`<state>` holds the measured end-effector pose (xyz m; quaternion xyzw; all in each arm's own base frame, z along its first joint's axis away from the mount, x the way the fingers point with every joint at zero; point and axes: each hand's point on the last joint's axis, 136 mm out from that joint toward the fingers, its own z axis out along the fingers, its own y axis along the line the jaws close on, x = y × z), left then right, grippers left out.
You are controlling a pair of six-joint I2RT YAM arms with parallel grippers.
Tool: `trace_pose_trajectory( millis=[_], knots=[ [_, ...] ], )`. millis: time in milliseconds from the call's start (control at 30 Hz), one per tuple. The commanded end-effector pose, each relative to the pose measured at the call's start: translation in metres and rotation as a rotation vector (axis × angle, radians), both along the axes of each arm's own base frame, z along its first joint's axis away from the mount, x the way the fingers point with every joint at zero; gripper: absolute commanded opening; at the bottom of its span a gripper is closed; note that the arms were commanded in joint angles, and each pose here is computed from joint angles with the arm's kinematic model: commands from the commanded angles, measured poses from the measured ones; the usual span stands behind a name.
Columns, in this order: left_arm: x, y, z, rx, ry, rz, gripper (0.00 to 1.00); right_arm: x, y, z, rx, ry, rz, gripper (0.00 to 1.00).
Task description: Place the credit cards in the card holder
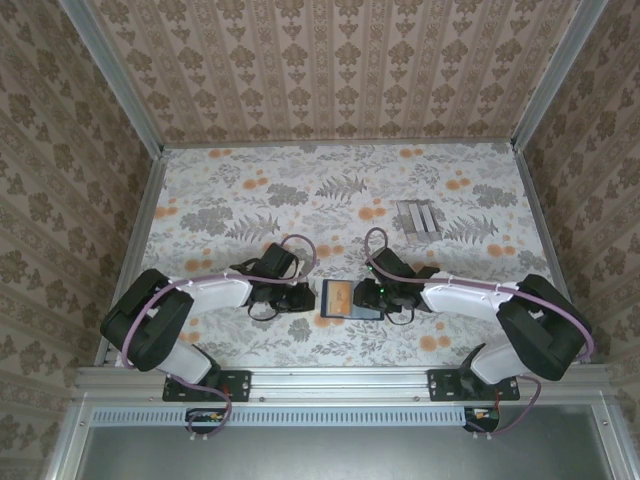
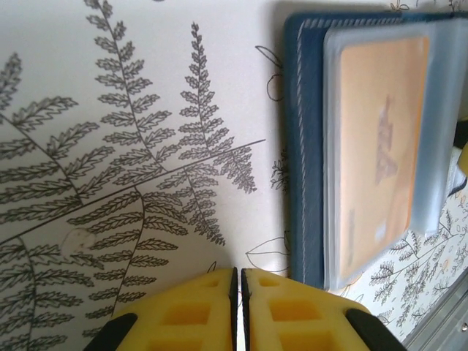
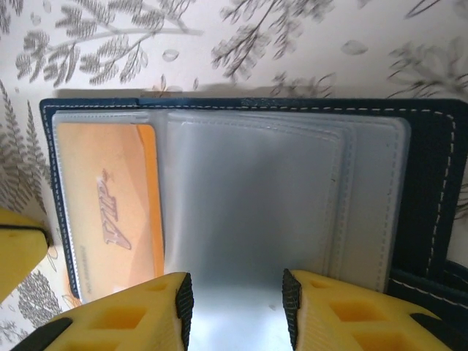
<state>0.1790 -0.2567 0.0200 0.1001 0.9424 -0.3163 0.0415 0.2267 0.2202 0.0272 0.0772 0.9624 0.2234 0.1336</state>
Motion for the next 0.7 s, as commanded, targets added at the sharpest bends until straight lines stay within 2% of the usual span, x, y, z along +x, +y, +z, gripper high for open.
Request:
trace_pose_trajectory(
  millis=[0, 100, 233, 400, 500, 667],
  knots=[
    [0.008, 0.000, 0.013, 0.000, -0.039, -0.016, 0.14, -0.008, -0.016, -0.006, -0.027, 0.038, -0.033, 0.42],
    [0.009, 0.002, 0.016, 0.009, -0.033, -0.015, 0.18, -0.001, -0.029, 0.013, -0.059, -0.027, -0.059, 0.43],
    [0.010, -0.003, 0.025, -0.034, -0.040, -0.015, 0.24, 0.003, -0.039, 0.023, -0.010, -0.080, -0.064, 0.43],
    [0.016, -0.016, 0.037, -0.092, -0.061, -0.034, 0.27, -0.006, -0.061, 0.017, -0.062, -0.023, -0.067, 0.36],
    [0.016, -0.024, 0.040, -0.142, -0.060, -0.035, 0.29, -0.011, -0.063, 0.008, -0.085, 0.018, -0.052, 0.38],
    [0.023, -0.032, 0.045, -0.156, -0.088, -0.031, 0.35, -0.014, -0.059, -0.001, -0.067, 0.056, -0.060, 0.44]
  ],
)
